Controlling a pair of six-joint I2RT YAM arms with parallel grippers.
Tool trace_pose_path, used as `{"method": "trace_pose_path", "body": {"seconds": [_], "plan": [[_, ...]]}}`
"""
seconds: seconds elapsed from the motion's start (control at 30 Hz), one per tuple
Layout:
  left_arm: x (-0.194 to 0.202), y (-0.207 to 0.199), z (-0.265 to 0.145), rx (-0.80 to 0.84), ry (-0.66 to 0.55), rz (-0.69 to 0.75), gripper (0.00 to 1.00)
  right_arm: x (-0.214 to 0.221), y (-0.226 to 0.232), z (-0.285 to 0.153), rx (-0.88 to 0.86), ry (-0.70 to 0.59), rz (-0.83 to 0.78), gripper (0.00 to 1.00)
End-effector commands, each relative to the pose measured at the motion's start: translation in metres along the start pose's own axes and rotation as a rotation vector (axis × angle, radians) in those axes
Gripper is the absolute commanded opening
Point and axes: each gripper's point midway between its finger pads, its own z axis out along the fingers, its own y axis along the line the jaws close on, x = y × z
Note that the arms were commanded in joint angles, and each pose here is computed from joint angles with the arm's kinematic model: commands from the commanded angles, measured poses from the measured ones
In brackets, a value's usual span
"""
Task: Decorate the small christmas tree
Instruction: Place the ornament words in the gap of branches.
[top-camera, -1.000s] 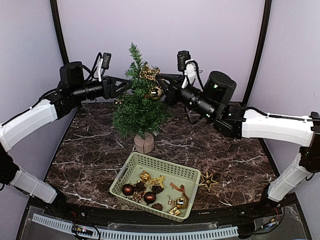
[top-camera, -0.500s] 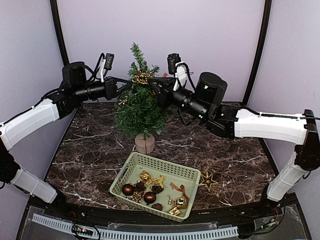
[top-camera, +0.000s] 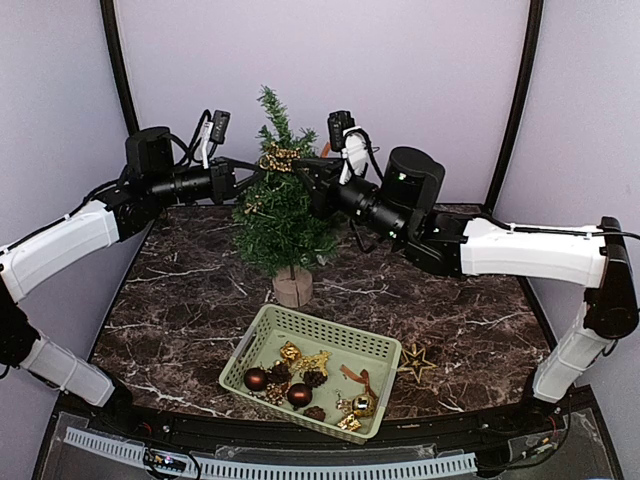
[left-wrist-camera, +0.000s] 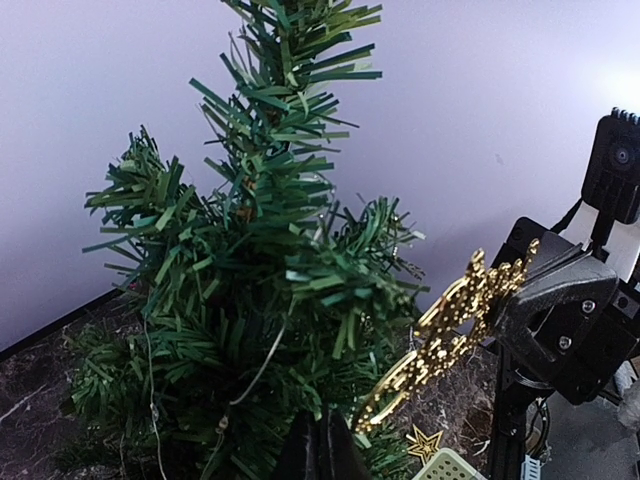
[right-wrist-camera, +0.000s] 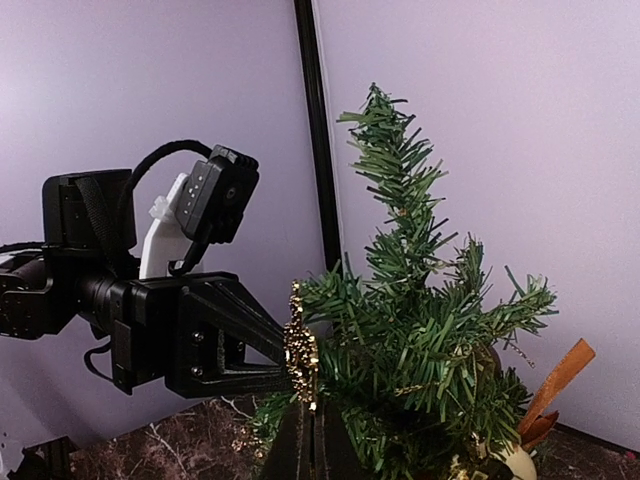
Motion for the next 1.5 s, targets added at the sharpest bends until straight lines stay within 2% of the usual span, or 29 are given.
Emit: {"method": "trace_pose_path", "body": {"seconds": [0.0, 0.53, 1.0, 1.47], "plan": [[0.009, -0.004, -0.005, 0.005, 0.017, 0.001, 0.0, -0.015, 0.0, 0.007, 0.027, -0.051, -0.006, 0.0], [0.01, -0.004, -0.004, 0.012, 0.023, 0.002, 0.0, -0.028, 0.016, 0.021, -0.05, -0.08, 0.018, 0.0], [0.008, -0.004, -0.004, 0.008, 0.017, 0.009, 0.0, -0.017, 0.0, 0.036, 0.048, -0.027, 0.064, 0.0], [0.009, -0.003, -0.005, 0.005, 0.017, 0.008, 0.0, -0.024, -0.009, 0.035, 0.103, -0.04, 0.172, 0.0]]}}
